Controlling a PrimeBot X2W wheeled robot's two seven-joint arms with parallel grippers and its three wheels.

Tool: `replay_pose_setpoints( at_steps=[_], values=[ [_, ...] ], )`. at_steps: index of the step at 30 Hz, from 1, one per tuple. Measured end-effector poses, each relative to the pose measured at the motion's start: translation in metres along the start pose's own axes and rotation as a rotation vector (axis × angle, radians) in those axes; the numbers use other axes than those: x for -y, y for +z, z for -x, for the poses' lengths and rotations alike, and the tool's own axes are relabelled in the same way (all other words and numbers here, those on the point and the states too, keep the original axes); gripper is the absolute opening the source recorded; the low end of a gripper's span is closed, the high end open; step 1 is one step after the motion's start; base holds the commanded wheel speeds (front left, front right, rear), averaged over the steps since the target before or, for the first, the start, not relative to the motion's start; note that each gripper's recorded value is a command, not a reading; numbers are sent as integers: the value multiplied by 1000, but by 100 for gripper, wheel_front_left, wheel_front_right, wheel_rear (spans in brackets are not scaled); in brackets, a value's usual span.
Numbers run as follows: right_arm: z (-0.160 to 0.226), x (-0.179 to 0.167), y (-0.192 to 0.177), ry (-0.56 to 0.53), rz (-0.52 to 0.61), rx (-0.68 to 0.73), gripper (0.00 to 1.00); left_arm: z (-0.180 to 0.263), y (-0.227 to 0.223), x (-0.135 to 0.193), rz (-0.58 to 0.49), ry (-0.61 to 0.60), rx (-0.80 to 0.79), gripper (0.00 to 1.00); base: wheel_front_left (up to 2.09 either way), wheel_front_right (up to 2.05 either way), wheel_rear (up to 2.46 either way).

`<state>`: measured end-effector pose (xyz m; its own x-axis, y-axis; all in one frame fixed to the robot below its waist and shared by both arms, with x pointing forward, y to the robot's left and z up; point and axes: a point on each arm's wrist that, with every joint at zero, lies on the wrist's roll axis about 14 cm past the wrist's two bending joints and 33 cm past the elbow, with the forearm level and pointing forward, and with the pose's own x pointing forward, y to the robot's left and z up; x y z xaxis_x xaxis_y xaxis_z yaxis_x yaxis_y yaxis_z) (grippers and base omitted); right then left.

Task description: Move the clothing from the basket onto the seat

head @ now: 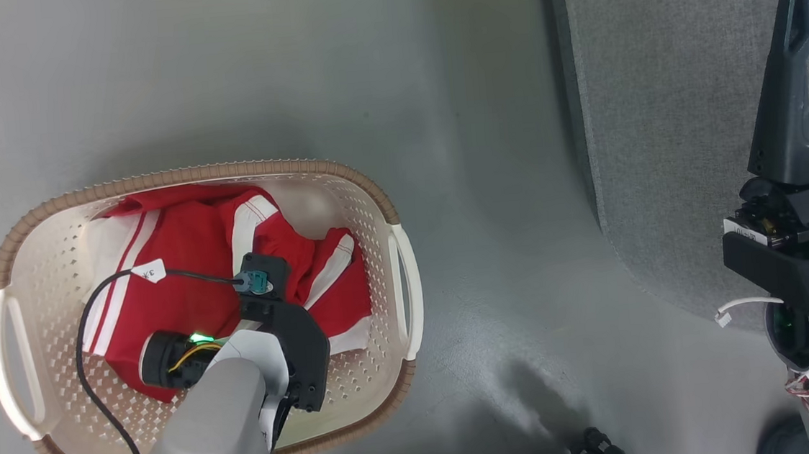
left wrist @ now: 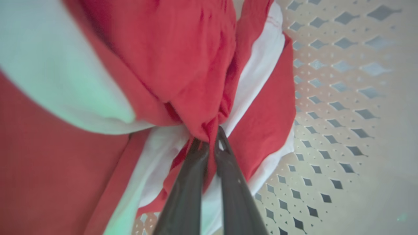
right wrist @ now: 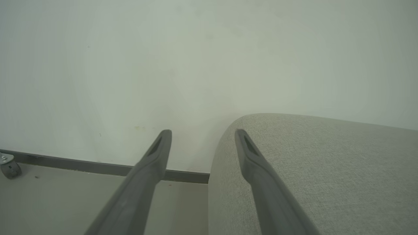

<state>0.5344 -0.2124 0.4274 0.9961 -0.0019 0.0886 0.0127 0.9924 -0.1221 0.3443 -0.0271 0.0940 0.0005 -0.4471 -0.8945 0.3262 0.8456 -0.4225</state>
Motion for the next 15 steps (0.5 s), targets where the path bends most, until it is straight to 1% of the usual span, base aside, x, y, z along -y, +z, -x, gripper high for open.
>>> replay_pose_setpoints(
  at_steps=[7,15],
  values=[
    [0,1,1,-5,-1,-6,100,9,8,-3,-13,16,35,0,0,0,0],
    [1,0,8,-7,-12,-5,100,28,30,-6,-36,34,130,0,0,0,0]
  ],
)
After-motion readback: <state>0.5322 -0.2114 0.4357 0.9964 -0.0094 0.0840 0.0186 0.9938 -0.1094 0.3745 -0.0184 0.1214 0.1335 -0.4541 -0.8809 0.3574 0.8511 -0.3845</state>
